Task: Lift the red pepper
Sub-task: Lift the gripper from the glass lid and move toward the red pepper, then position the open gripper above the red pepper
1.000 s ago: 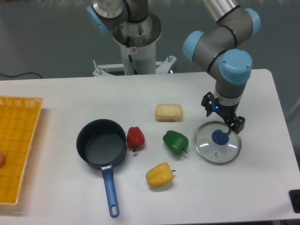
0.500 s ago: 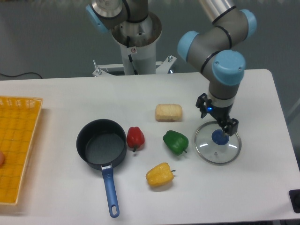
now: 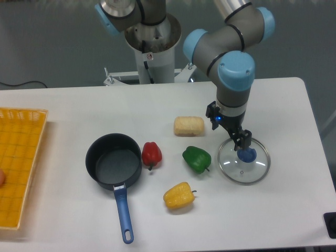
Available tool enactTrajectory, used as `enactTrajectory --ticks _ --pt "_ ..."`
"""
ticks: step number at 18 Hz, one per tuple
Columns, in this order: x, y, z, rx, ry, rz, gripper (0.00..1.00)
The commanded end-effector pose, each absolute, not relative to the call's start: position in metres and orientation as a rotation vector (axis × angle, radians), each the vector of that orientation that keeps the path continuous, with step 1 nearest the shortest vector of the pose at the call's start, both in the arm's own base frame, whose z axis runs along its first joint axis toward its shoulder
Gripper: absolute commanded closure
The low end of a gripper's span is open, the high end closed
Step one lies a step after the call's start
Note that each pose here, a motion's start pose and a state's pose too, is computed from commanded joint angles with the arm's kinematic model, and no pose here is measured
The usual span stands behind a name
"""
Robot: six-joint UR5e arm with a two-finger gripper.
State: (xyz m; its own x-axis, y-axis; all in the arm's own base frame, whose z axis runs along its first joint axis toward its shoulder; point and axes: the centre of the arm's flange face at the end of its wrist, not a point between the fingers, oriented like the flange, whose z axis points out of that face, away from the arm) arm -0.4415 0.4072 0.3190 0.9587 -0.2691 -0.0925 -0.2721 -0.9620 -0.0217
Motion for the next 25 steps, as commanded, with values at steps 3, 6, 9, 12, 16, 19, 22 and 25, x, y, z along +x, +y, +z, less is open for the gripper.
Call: enactTrajectory --ticks 3,6,9,12,16,19,22,25 --pt "-0.421 0.425 0.316 -3.084 0.295 0.120 0.00" --pt "-0.399 0.432 0.298 -3.108 0.106 0.063 0.00" --pt "-0.380 0.438 0.287 -3.077 0.002 -0.006 0.00" --pt "-0.362 0.434 0.288 -2.956 -0.037 -0.083 0.00" --pt "-0.339 0.421 0.276 -2.952 -0.027 -0.103 0.00" --pt "-0.327 0.422 0.265 -2.923 -0.007 -0.102 0.00" --pt "-0.313 0.431 0.263 -2.927 0.033 -0.110 0.00" --pt "-0.307 0.432 0.256 -2.933 0.038 -0.124 0.00"
